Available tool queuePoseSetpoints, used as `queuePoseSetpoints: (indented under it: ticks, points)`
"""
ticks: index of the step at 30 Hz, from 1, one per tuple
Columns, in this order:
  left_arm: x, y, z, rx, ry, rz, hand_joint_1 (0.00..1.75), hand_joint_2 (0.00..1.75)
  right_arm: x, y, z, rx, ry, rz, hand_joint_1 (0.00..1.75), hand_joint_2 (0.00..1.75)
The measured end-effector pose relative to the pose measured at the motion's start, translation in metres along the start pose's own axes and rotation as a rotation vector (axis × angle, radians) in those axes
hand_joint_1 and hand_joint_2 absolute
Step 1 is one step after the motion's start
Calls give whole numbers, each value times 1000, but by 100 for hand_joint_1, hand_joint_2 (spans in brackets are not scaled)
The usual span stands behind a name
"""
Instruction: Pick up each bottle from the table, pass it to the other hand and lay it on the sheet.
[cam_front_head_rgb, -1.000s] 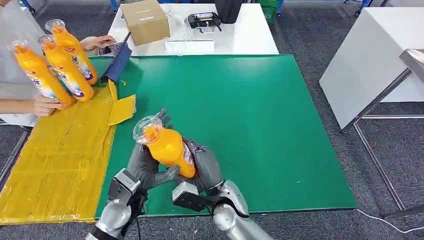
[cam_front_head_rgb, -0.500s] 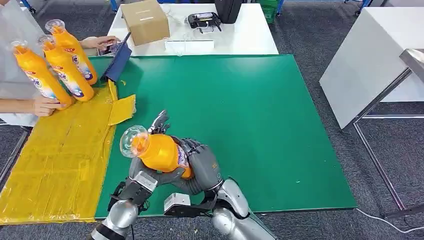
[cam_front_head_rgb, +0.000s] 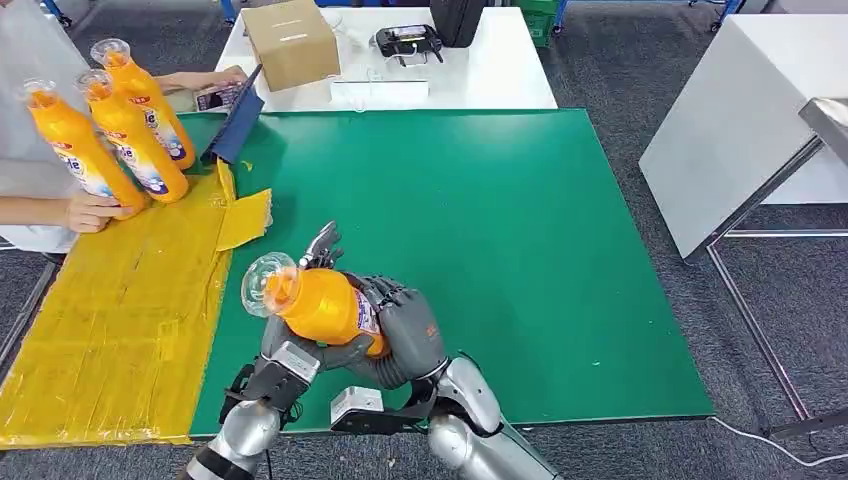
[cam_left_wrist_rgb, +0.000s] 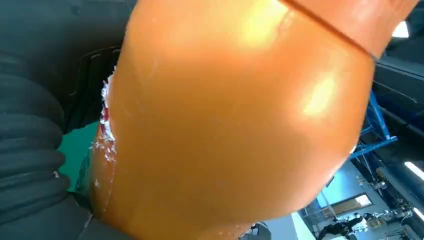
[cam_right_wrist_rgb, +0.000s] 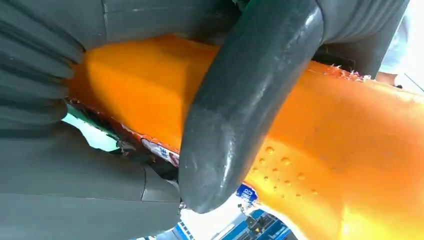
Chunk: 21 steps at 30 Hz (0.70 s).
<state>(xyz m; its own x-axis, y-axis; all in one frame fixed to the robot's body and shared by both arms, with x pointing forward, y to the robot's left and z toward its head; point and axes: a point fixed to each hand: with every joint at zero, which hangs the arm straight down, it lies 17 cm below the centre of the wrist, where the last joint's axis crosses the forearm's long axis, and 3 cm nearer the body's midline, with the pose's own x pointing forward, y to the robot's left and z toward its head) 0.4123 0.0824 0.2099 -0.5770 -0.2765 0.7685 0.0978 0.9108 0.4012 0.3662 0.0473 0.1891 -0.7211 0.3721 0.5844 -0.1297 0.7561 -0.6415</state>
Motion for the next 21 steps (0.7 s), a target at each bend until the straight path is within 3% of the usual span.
queuePoseSetpoints:
  ticks: [10, 11, 12, 21]
  points:
    - [6, 12, 0, 74, -26, 48, 175, 175, 4, 1, -3, 2, -8, -13, 175, 175]
    - [7, 16, 0, 89, -27, 58, 175, 175, 5, 1, -4, 2, -11, -17, 162, 175]
    - [7, 18, 0, 99, -26, 71, 175, 175, 7, 1, -6, 0, -14, -20, 173, 175]
    - [13, 32, -9, 134, -34, 167, 175, 175, 16, -9, -20, -46, -34, -32, 175, 175]
